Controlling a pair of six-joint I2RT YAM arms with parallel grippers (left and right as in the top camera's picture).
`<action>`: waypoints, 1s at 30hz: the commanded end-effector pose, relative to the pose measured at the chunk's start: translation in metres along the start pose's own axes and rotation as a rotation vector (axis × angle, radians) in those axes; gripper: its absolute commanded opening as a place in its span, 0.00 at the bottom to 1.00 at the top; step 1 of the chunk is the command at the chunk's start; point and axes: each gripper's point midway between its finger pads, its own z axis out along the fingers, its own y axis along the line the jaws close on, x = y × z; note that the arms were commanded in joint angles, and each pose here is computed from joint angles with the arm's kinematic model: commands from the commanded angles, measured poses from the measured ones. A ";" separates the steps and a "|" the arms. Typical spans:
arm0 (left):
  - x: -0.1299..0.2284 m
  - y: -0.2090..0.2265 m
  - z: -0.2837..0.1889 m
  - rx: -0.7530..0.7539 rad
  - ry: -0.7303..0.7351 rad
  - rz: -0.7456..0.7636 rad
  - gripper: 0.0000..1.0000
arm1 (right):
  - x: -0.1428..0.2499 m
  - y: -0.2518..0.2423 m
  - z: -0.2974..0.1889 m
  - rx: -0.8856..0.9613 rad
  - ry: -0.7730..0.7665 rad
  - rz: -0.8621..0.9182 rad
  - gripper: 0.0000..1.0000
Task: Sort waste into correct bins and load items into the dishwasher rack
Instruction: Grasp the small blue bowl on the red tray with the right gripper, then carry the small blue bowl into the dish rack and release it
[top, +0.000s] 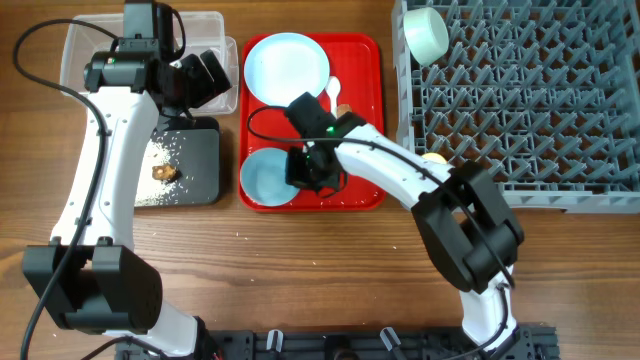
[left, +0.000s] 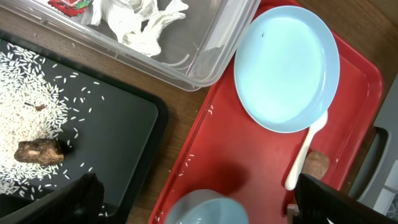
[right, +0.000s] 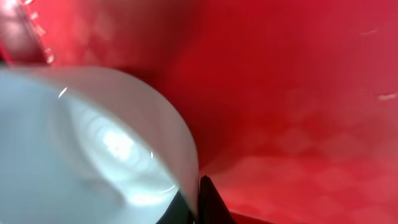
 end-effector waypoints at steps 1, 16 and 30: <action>-0.005 0.001 -0.003 -0.007 -0.018 -0.005 1.00 | -0.025 -0.011 -0.034 0.005 -0.079 -0.020 0.04; -0.005 0.001 -0.003 -0.007 -0.018 -0.005 1.00 | -0.096 -0.202 -0.377 1.008 -0.972 0.053 0.04; -0.005 0.001 -0.003 -0.007 -0.018 -0.005 1.00 | -0.168 -0.236 -0.307 1.543 -0.538 -0.365 0.04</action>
